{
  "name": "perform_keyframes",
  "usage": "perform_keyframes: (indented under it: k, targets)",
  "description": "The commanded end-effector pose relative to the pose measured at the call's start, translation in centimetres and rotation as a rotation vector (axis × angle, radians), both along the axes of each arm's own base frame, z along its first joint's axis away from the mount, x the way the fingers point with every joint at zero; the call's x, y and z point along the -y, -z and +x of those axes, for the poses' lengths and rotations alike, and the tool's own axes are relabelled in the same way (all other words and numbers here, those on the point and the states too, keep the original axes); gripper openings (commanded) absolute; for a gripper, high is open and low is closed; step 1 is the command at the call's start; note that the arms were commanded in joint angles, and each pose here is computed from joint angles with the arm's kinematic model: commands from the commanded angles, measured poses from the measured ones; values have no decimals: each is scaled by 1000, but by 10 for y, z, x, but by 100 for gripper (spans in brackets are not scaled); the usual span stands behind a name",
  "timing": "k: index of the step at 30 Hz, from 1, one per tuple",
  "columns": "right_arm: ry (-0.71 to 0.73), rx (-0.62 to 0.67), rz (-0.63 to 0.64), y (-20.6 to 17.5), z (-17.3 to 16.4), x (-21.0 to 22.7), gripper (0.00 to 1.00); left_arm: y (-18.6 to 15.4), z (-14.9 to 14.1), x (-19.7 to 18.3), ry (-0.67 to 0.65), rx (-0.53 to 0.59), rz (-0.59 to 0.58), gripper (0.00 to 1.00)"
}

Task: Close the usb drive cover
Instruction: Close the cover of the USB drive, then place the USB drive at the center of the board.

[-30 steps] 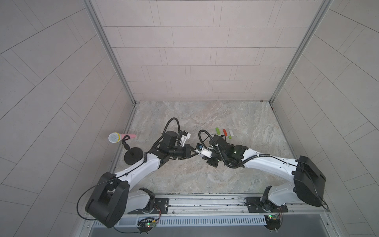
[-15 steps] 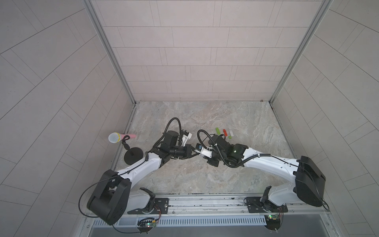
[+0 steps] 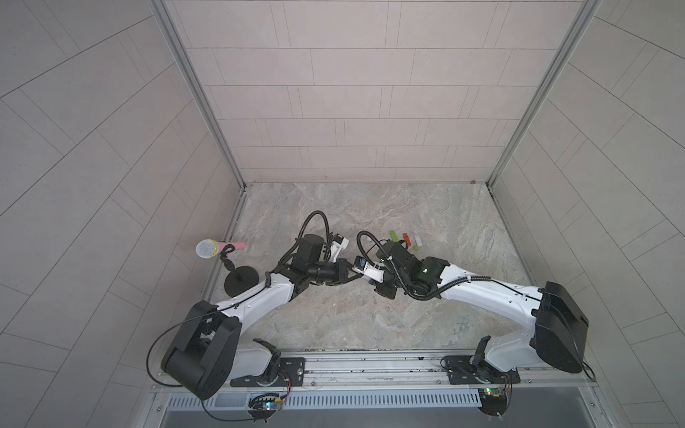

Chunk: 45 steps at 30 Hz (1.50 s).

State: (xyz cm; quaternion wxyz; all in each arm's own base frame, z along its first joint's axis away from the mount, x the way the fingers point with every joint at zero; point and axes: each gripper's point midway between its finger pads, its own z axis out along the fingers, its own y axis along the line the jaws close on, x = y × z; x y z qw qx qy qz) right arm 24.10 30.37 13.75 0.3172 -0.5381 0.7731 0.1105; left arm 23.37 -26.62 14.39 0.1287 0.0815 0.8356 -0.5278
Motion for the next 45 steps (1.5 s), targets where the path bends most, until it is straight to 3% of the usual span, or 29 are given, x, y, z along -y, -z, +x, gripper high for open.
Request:
perform_keyframes:
  k: [1,4,7,9,12,15,21,26,34,45]
  targets:
    - [-91,196,372,-112,14,-61,10,8,-18,14,83,-42,10,5]
    - [-65,214,329,-102,16,-51,10,11,-19,12,80,-25,49,6]
    - [-14,219,244,-76,18,-25,10,9,-10,-1,-9,25,118,11]
    - [32,194,207,-54,18,-1,10,3,-3,-11,-79,76,153,30]
    - [124,127,155,-26,21,33,10,-7,4,-19,-141,125,168,49]
    - [257,64,125,-2,31,69,10,-14,8,-25,-185,160,180,58]
    - [675,-146,149,27,68,147,10,-20,10,-34,-222,208,199,60]
    - [898,-296,120,50,83,190,10,-27,11,-39,-247,250,202,60]
    - [1037,-475,-43,80,103,227,10,-31,13,-50,-302,301,214,60]
    - [1085,-513,-130,99,130,240,11,-31,11,-67,-347,353,264,66]
